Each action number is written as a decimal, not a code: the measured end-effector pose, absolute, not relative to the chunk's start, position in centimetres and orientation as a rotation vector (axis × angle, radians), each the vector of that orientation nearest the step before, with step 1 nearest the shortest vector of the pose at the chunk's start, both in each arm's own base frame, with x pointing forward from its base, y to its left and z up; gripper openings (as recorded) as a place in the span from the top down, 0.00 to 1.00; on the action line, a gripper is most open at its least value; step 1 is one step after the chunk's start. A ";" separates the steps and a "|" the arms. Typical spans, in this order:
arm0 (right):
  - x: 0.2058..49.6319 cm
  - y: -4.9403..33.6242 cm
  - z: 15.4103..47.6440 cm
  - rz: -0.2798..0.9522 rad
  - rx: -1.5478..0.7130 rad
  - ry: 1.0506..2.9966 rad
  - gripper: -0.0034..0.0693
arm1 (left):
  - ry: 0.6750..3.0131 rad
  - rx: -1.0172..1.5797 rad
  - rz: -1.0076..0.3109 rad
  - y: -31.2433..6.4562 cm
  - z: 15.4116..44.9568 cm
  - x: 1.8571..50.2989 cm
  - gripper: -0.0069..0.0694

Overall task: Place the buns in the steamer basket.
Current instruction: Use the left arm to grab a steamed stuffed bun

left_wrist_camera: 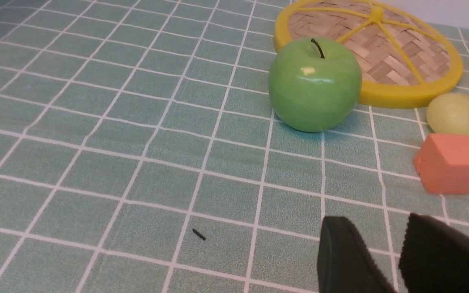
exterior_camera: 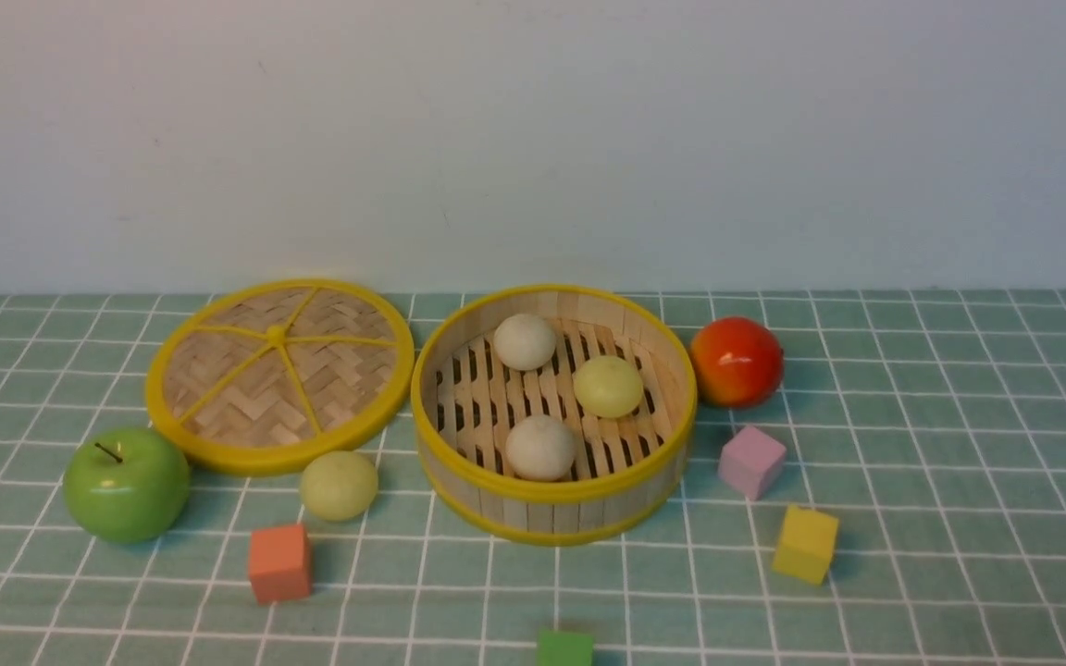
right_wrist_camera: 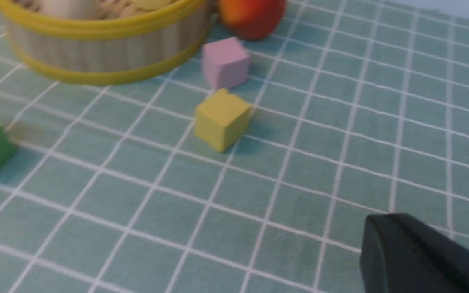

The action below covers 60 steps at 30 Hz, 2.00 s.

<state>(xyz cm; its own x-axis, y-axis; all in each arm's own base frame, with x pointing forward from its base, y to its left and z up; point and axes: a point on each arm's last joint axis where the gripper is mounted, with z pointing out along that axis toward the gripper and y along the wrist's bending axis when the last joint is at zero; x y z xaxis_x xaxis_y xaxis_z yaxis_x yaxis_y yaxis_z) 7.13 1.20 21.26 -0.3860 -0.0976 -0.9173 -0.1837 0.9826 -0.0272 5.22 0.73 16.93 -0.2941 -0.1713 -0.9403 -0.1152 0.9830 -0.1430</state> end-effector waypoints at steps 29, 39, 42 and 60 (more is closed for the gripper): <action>5.3 0.0 17.4 0.022 -0.011 1.860 0.92 | 1.873 -0.207 -0.056 0.7 16.9 5.2 0.60; 5.3 0.0 17.4 0.022 -0.011 1.860 0.91 | 1.873 -0.207 -0.056 0.7 16.9 5.2 0.60; 5.3 0.0 17.4 0.022 -0.011 1.860 0.90 | 1.873 -0.207 -0.056 0.7 16.9 5.2 0.60; 5.3 0.0 17.4 0.022 -0.011 1.860 0.87 | 1.202 -0.232 -0.483 -0.6 23.0 5.1 0.60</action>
